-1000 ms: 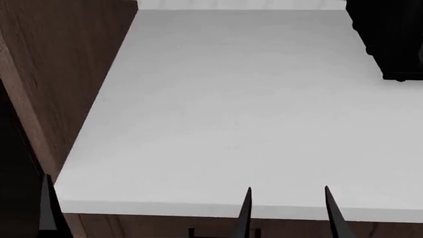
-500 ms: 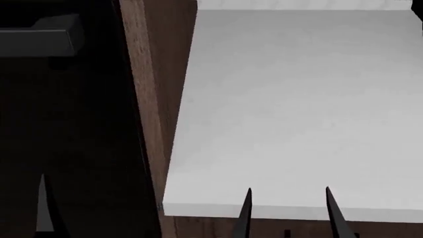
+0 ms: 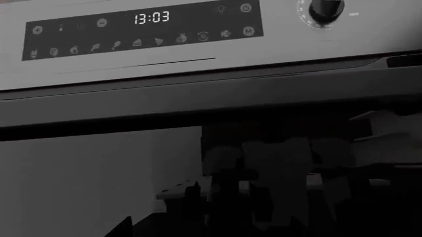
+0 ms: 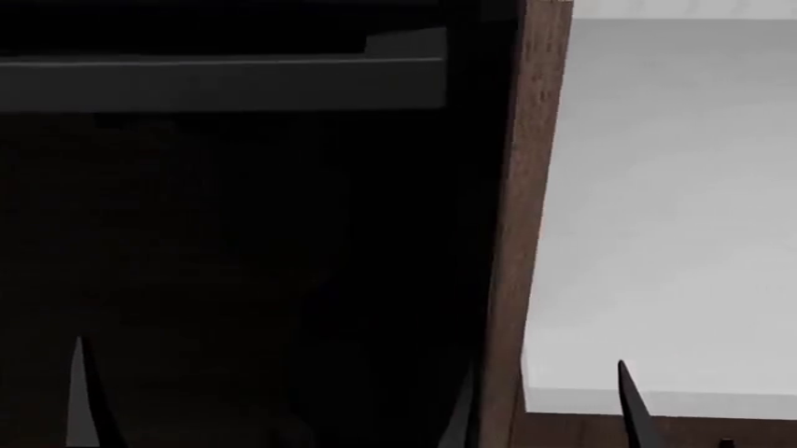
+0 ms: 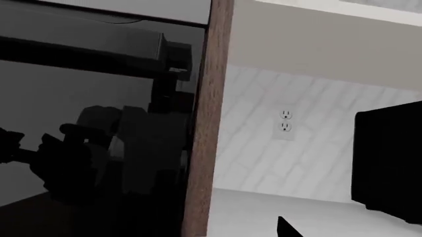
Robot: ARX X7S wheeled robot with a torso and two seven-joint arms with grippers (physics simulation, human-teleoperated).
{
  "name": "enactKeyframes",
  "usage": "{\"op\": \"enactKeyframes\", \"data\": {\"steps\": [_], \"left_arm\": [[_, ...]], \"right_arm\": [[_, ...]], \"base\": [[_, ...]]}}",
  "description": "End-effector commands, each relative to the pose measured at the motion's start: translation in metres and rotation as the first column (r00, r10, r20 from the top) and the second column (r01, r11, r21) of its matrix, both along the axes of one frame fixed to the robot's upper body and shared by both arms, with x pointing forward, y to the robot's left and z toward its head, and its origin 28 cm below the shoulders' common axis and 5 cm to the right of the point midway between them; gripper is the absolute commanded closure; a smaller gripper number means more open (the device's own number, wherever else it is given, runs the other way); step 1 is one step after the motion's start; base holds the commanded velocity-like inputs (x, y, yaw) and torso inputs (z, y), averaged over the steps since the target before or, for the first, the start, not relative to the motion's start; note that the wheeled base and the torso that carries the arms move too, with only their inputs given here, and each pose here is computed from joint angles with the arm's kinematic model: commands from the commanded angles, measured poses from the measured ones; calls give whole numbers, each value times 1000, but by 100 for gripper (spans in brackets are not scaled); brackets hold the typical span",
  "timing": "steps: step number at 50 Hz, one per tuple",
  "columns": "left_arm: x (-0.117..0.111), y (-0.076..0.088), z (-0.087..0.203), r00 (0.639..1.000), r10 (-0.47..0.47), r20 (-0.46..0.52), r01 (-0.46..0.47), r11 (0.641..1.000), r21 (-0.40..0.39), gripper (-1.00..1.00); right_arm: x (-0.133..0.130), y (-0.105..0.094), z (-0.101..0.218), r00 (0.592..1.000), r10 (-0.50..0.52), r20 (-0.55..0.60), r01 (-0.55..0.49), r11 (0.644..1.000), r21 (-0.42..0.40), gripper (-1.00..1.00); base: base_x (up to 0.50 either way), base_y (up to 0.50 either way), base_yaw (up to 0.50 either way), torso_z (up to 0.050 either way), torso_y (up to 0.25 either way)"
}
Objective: Press the start button on the microwave
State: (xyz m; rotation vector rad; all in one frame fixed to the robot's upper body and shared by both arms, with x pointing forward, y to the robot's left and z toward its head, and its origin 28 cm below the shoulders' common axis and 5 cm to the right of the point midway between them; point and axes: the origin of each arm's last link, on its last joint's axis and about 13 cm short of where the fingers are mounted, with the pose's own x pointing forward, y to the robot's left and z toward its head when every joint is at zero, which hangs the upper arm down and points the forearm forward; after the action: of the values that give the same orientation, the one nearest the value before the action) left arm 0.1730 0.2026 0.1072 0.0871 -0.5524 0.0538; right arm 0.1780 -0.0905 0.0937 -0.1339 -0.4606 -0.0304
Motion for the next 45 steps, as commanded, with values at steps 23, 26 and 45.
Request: {"op": "enactKeyframes", "data": {"steps": [23, 26, 45], "left_arm": [[-2, 0, 2, 1000, 5, -3, -5, 1000, 4, -100], [-2, 1, 1, 1000, 6, -2, -6, 1000, 3, -100], [-3, 1, -3, 1000, 12, -2, -12, 1000, 18, -100]], "right_arm": [[-3, -1, 0, 1000, 17, 9, -17, 999, 33, -100], [-4, -1, 1, 1000, 18, 9, -18, 999, 31, -100], [-6, -1, -1, 1000, 12, 13, -12, 1000, 21, -100]], "base": [[0, 33, 0, 0, 0], [0, -253, 0, 0, 0], [0, -91, 0, 0, 0]]}}
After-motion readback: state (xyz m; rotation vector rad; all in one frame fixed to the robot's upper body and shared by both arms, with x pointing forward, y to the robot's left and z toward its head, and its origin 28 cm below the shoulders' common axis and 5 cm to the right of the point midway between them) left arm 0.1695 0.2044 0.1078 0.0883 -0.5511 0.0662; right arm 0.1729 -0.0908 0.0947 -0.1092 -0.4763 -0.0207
